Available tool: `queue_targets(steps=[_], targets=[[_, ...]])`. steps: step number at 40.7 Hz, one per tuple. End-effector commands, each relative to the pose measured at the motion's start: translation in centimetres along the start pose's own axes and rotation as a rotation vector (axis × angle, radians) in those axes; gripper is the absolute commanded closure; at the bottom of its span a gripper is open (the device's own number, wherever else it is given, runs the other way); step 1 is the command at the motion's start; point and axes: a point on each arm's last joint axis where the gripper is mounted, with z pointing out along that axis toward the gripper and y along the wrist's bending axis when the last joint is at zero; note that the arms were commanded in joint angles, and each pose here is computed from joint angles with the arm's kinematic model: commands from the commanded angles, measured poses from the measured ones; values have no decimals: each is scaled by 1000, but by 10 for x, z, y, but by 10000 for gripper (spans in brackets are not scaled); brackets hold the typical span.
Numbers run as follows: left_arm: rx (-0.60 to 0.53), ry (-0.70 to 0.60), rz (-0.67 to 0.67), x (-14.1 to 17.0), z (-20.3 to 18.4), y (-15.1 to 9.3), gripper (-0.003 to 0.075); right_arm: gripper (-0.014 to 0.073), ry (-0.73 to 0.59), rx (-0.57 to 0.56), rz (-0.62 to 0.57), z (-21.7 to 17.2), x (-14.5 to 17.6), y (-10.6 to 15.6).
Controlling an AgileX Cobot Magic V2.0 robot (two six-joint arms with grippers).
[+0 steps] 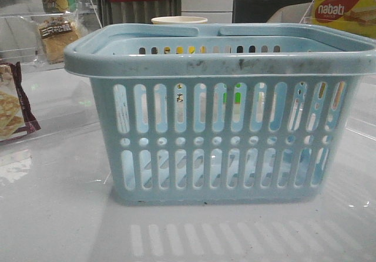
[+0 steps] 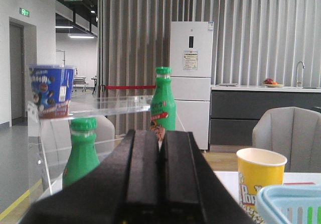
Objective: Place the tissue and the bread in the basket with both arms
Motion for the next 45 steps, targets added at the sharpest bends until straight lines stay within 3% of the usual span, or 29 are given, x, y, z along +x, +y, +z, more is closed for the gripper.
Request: queue_targets(steps=[1,11,24,38,42,45], targets=[[3,-36,-1,-39,10,-1,629,540,-23,7,-7,8,-37,-1],[3,208,-1,-65,43,-2,629,540,231,5,-6,38,-64,-2],[0,551,-2,-26,77,-1,629,540,558,0,-6,74,-31,-1],[0,715,-10,0,103,-1,629,532,745,-4,-6,96,5,-1],[18,737,37,4,107,-1,596,456,766,-4,-6,100,9,-1],[20,749,44,7,110,-1,509,318,776,-4,-6,103,11,-1]])
